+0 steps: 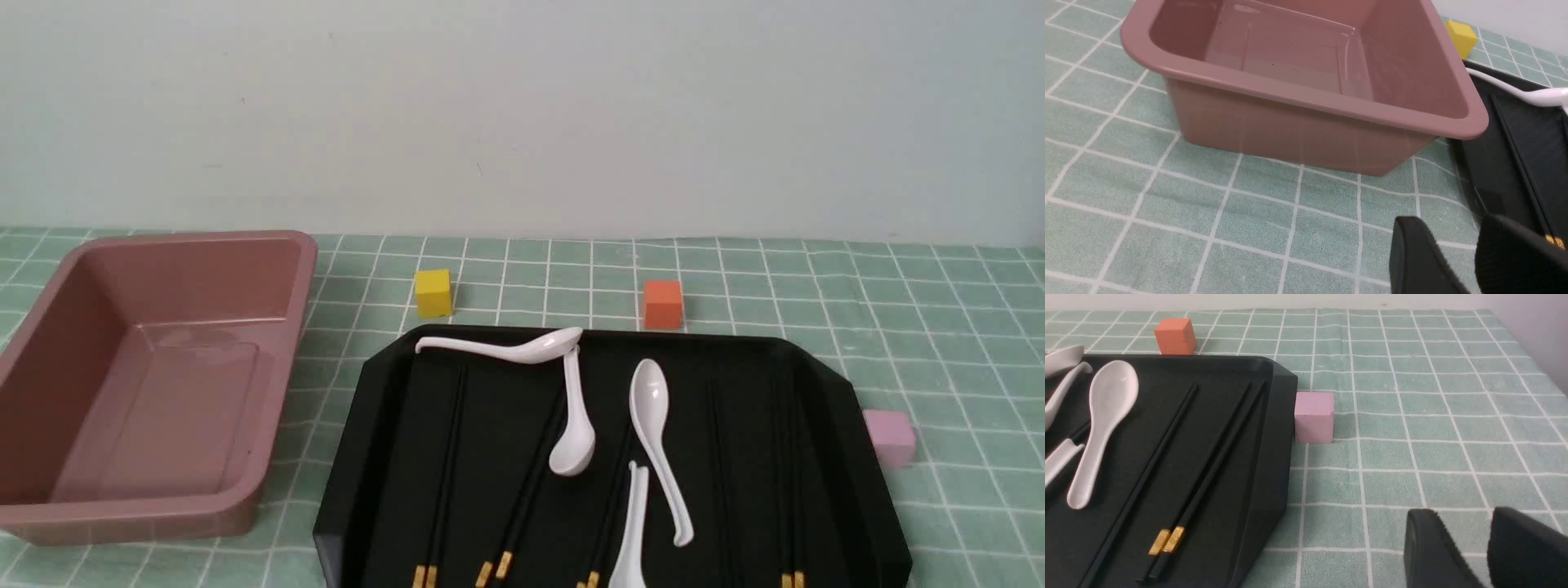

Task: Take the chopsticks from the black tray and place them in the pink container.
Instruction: 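Reach over to the black tray and grasp a pair of chopsticks with the left gripper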

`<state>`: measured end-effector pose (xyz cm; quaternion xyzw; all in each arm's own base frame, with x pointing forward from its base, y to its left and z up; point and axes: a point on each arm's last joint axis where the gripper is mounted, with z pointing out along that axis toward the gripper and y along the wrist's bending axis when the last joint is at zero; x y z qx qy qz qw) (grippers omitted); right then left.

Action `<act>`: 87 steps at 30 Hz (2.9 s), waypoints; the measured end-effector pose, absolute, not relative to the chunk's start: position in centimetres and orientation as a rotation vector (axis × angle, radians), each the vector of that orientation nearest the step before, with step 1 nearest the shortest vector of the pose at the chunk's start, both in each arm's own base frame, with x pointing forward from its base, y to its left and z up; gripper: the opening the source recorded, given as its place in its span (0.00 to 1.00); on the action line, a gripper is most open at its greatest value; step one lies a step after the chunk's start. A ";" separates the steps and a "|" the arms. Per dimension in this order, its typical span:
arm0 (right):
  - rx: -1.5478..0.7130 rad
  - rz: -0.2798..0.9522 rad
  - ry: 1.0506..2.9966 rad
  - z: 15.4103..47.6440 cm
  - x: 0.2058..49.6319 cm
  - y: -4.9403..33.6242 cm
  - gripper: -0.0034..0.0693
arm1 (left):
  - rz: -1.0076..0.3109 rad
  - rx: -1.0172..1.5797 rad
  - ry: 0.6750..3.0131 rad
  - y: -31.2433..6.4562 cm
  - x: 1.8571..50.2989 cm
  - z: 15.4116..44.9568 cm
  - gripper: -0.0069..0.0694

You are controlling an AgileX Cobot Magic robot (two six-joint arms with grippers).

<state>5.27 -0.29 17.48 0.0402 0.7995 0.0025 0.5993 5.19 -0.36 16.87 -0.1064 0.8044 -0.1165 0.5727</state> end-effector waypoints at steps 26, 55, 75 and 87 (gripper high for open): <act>0.093 0.006 1.854 17.5 5.3 -0.3 0.38 | -0.273 -0.249 1.886 -0.4 5.2 16.9 0.40; 0.094 0.007 1.854 17.5 5.3 -0.3 0.38 | -0.599 -0.535 1.825 -1.1 5.2 17.2 0.40; 0.094 0.007 1.854 17.5 5.3 -0.3 0.38 | -1.550 -1.325 1.284 -1.9 5.4 19.5 0.40; 0.094 0.007 1.854 17.5 5.3 -0.3 0.38 | -1.230 -0.762 1.187 -1.1 4.5 32.0 0.14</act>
